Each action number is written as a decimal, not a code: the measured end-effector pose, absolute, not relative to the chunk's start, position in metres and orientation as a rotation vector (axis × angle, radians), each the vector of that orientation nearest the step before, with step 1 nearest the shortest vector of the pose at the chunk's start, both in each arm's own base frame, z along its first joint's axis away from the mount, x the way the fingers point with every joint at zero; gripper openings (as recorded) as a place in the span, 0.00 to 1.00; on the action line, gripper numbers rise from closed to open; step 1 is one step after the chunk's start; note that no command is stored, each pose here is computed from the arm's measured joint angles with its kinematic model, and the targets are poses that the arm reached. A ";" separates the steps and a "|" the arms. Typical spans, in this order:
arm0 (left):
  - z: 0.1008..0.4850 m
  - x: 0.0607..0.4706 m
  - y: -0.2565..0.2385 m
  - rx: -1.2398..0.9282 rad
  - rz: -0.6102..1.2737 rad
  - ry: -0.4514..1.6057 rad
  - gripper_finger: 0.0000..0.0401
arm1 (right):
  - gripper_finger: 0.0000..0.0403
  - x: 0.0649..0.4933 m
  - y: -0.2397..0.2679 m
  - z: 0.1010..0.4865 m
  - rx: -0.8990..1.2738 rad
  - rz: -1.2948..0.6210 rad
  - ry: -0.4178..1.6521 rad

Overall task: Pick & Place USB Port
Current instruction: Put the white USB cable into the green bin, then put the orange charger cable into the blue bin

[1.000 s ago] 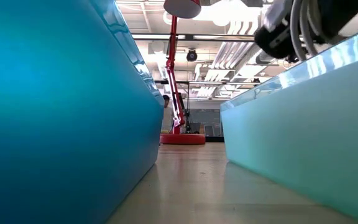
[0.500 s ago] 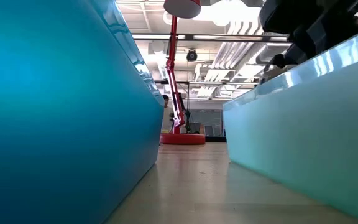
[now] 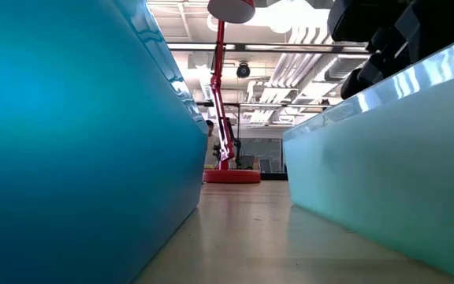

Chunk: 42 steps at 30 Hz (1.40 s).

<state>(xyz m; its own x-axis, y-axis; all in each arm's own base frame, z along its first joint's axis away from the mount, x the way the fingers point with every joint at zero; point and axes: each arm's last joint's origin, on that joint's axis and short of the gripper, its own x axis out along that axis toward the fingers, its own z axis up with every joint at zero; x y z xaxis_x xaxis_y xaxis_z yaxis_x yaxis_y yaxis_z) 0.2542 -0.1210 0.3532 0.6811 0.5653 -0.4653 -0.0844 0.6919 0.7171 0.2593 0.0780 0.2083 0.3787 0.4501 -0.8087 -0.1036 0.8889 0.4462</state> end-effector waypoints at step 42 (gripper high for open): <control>0.339 0.222 -0.103 0.635 0.542 0.968 0.36 | 0.54 0.234 0.053 0.303 -0.090 -0.267 1.336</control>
